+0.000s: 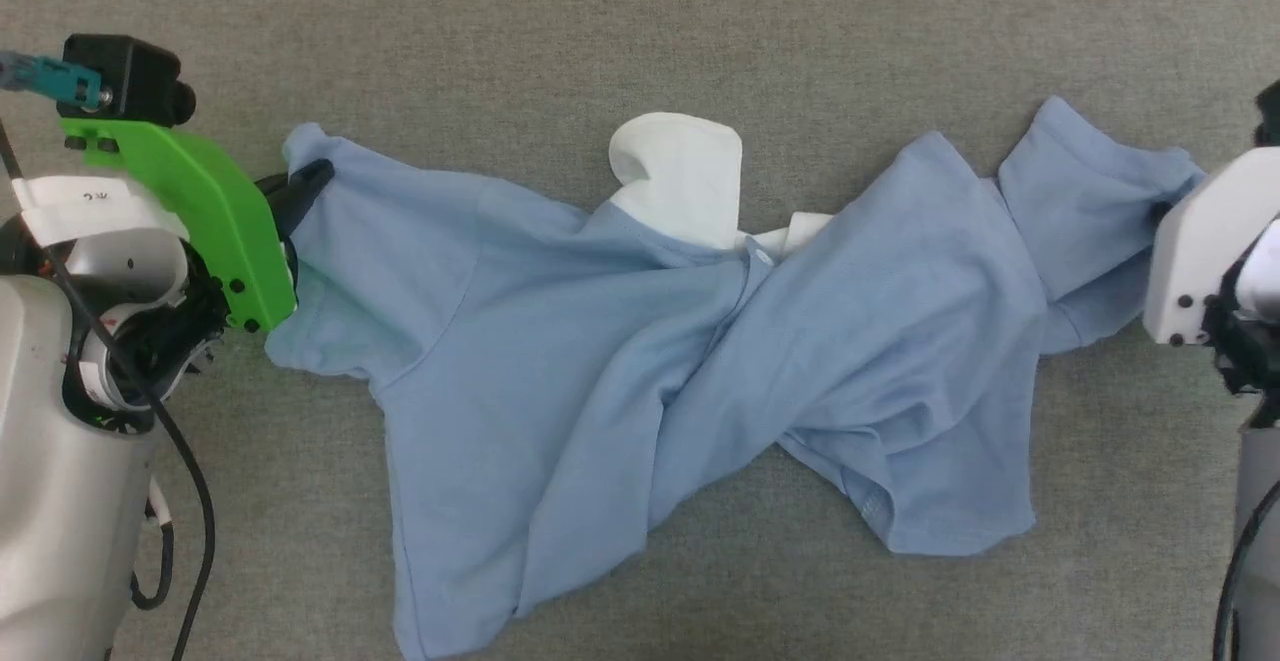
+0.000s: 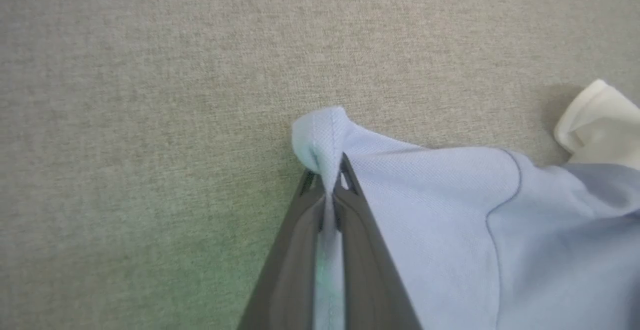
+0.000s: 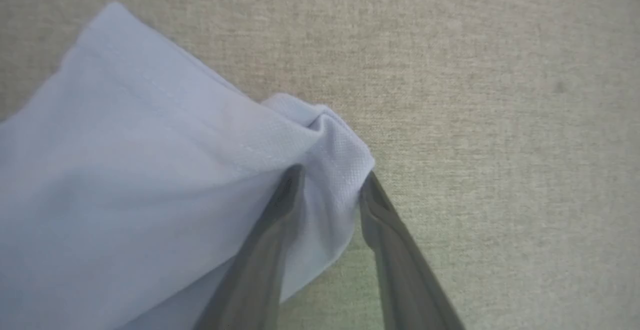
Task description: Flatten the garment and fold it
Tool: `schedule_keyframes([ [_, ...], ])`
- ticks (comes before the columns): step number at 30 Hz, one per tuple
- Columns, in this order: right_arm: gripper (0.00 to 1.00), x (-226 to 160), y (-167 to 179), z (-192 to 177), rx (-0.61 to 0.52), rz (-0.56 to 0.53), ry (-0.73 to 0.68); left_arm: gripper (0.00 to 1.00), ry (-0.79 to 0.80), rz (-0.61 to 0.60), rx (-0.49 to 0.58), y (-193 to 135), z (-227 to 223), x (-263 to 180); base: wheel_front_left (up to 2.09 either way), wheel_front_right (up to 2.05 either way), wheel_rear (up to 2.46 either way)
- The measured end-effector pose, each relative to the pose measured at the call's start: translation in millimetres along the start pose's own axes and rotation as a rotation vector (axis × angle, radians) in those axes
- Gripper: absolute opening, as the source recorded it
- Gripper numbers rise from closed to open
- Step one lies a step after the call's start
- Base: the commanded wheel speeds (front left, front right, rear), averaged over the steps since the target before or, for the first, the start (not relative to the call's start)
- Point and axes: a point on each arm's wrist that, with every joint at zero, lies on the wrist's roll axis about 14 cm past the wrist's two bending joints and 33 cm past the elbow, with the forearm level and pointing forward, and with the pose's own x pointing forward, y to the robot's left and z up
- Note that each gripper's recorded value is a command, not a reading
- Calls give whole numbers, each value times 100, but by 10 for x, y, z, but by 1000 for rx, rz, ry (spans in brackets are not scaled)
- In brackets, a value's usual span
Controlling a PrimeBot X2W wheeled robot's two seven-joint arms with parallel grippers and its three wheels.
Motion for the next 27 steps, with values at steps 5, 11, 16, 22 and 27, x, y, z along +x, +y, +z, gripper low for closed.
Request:
schedule_keyframes([
  [5, 0, -129, -38, 117, 18, 6, -67, 0, -49, 5, -12, -17, 73, -85, 0, 0, 0],
  [11, 0, -522, -165, 506, 39, 5, -292, 0, -201, -5, -40, -132, 331, -319, 0, 0, 0],
  [16, 0, -990, -274, 847, 4, -3, -481, 0, -389, -13, -53, -265, 714, -673, 0, 0, 0],
  [22, 0, -1685, -422, 1258, -36, -3, -692, 0, -635, -11, -28, -478, 1242, -1275, 0, 0, 0],
  [27, 0, -2362, -531, 1532, -28, 21, -887, 0, -814, 19, 11, -619, 1586, -1877, 0, 0, 0],
])
